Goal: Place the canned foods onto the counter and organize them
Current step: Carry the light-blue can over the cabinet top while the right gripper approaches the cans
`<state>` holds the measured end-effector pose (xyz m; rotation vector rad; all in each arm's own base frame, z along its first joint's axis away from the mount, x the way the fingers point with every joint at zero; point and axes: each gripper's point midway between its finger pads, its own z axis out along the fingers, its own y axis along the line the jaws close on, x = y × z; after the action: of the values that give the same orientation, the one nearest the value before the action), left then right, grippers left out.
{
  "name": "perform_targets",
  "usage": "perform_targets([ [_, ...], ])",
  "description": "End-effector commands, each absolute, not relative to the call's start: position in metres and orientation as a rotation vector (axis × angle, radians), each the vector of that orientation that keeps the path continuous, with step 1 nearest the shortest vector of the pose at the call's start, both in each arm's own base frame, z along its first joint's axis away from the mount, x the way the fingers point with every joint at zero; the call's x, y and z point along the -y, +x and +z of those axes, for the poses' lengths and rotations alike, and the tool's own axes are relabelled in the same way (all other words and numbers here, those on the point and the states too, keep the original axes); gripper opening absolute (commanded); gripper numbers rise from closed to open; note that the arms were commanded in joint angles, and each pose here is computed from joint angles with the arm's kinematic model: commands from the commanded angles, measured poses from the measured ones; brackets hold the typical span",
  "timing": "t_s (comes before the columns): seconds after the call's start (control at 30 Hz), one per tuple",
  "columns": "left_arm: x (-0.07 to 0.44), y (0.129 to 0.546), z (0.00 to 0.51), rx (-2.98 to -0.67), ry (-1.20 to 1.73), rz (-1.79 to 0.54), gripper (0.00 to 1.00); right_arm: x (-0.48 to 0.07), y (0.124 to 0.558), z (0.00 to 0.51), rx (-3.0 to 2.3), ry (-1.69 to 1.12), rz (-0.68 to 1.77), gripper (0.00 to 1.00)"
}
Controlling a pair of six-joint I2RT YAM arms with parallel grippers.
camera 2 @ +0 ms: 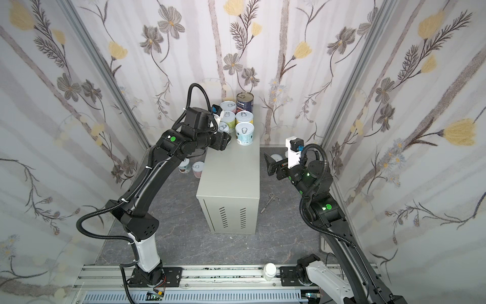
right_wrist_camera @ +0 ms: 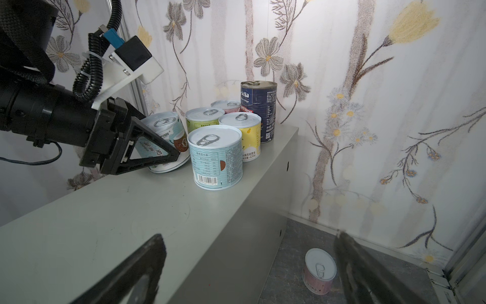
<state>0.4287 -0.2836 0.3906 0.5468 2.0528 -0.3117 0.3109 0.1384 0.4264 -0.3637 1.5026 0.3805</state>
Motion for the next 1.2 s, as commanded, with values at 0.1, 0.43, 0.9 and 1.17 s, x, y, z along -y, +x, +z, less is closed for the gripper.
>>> perform_targets([
  [0.1,0.283,0.431,0.388,-2.055,0.555,-0.290,0.81,-0.133,0.306,0.434,-1.476,-0.350,0.355,1.00],
  [0.43,0.283,0.430,0.398,-2.023,0.546,-0.303,0.82,-0.128,0.299,0.437,-1.483,-0.341,0.350,1.00],
  [0.9,0.260,0.389,0.440,-1.866,0.568,-0.352,0.90,-0.160,0.303,0.443,-1.437,-0.462,0.479,0.97],
  [1.17,0.219,0.344,0.456,-1.536,0.512,-0.368,0.87,-0.176,0.310,0.446,-1.404,-0.484,0.529,0.97],
])
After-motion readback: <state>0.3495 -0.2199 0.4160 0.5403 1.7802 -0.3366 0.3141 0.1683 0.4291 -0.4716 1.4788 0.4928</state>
